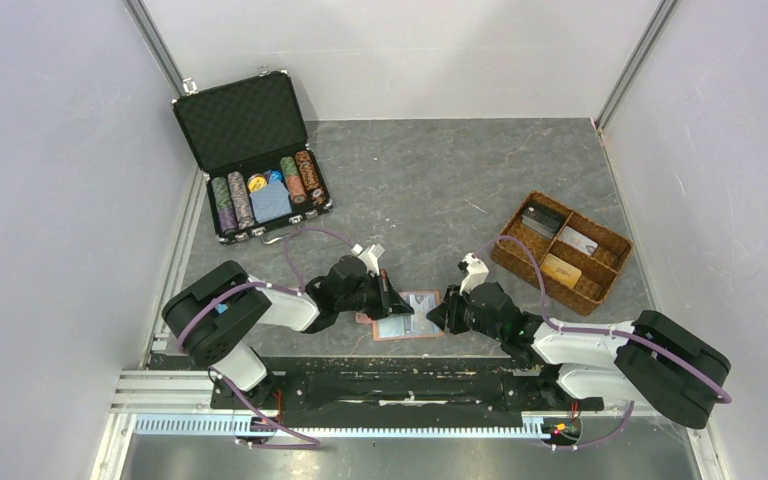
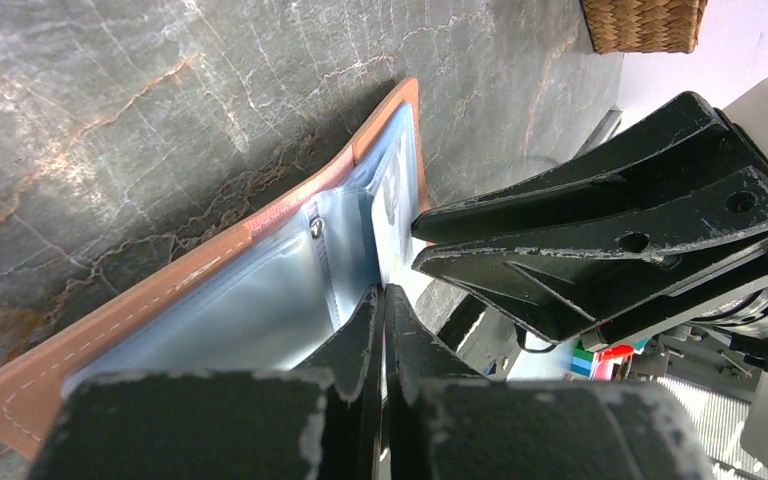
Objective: Take the credit cards out of the card holder
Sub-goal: Remove the credit card from the card holder.
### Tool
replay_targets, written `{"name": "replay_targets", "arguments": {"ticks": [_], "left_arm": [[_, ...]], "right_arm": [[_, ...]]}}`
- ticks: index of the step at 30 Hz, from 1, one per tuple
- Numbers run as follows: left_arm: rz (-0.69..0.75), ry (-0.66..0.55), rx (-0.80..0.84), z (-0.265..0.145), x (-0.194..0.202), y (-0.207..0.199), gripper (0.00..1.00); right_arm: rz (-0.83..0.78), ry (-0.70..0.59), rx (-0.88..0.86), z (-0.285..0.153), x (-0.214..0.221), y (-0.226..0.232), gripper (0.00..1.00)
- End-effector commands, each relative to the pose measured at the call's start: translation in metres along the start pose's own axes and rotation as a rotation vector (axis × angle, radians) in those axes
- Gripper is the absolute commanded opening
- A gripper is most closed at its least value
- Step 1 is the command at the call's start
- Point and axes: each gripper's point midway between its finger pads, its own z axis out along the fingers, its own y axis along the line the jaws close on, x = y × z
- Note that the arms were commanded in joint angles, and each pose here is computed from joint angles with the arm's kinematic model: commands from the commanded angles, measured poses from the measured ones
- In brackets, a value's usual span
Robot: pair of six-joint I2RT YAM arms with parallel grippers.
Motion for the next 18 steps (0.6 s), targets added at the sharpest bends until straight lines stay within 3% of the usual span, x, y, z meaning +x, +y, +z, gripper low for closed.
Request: {"name": "replay_targets", "arguments": {"ticks": [1, 18], "left_arm": [[-0.005, -0.023, 0.009, -0.005, -0.004, -0.009, 0.02], [0.010, -0.059, -0.066, -0.020, -0.011, 0.008, 0.02]], "right_arm": [[-0.006, 0.010, 0.042, -0.002, 0.007, -0.012, 0.23], [-0.019, 0.010, 0.076, -0.003, 0.007, -0.019, 0.23]]}}
